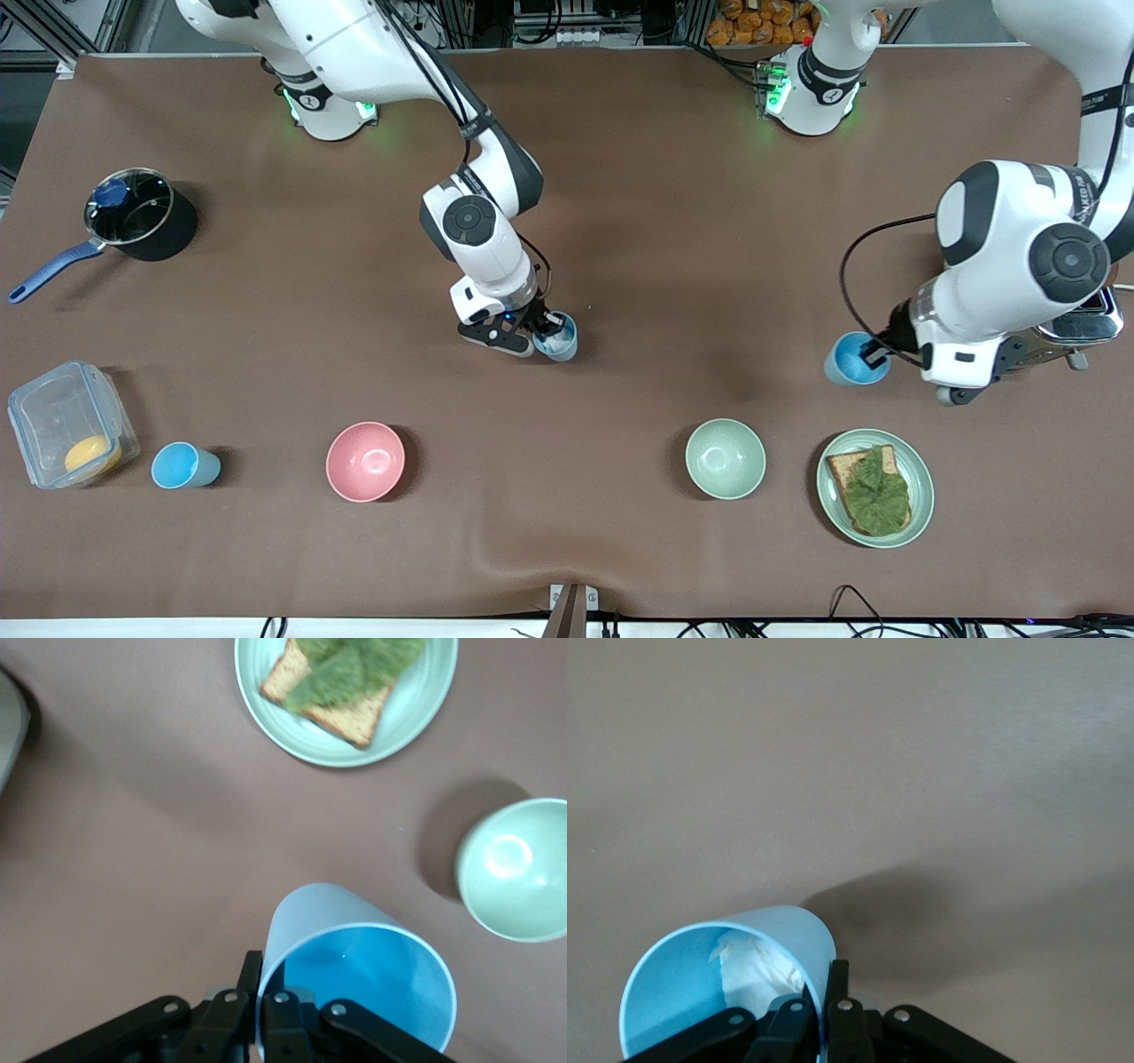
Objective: Stack blue cups with both arms
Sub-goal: 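Set the right cup down mid-table while the left gripper brings its cup, then lower the left cup into the placed cup while the right gripper withdraws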
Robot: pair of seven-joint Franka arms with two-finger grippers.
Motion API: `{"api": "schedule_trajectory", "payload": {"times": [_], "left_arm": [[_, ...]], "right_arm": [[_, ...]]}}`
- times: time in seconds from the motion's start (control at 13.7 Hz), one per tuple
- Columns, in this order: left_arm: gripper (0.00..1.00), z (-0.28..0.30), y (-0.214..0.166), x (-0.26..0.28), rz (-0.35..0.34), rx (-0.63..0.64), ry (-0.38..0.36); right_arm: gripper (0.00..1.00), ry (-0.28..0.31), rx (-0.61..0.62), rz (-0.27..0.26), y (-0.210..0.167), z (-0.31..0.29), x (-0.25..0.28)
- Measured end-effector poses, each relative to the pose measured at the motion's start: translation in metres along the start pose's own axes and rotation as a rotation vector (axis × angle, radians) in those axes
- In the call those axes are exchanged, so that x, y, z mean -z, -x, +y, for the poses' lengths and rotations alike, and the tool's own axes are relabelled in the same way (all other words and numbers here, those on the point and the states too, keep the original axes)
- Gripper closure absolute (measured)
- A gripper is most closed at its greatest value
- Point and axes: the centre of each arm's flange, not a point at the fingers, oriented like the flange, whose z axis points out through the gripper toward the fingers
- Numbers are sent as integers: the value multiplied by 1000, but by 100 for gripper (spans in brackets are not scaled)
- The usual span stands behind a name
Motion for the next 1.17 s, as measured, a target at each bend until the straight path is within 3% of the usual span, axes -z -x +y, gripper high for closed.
{"api": "schedule_trajectory", "payload": {"times": [0.15, 0.51, 0.73, 0.8, 1.17], "left_arm": [[96, 22, 18, 18, 3, 9, 1], [96, 70, 82, 30, 13, -64, 10], [96, 94, 122, 33, -13, -112, 34], [96, 102, 135, 35, -21, -131, 44], [96, 162, 226, -2, -40, -166, 67]], "right_arm": [[92, -12, -8, 8, 1, -2, -2], [39, -59, -45, 40, -16, -22, 33], [7, 4, -32, 31, -51, -18, 104], [0, 37, -6, 15, -65, -11, 132], [0, 157, 130, -72, -149, 56, 250]]}}
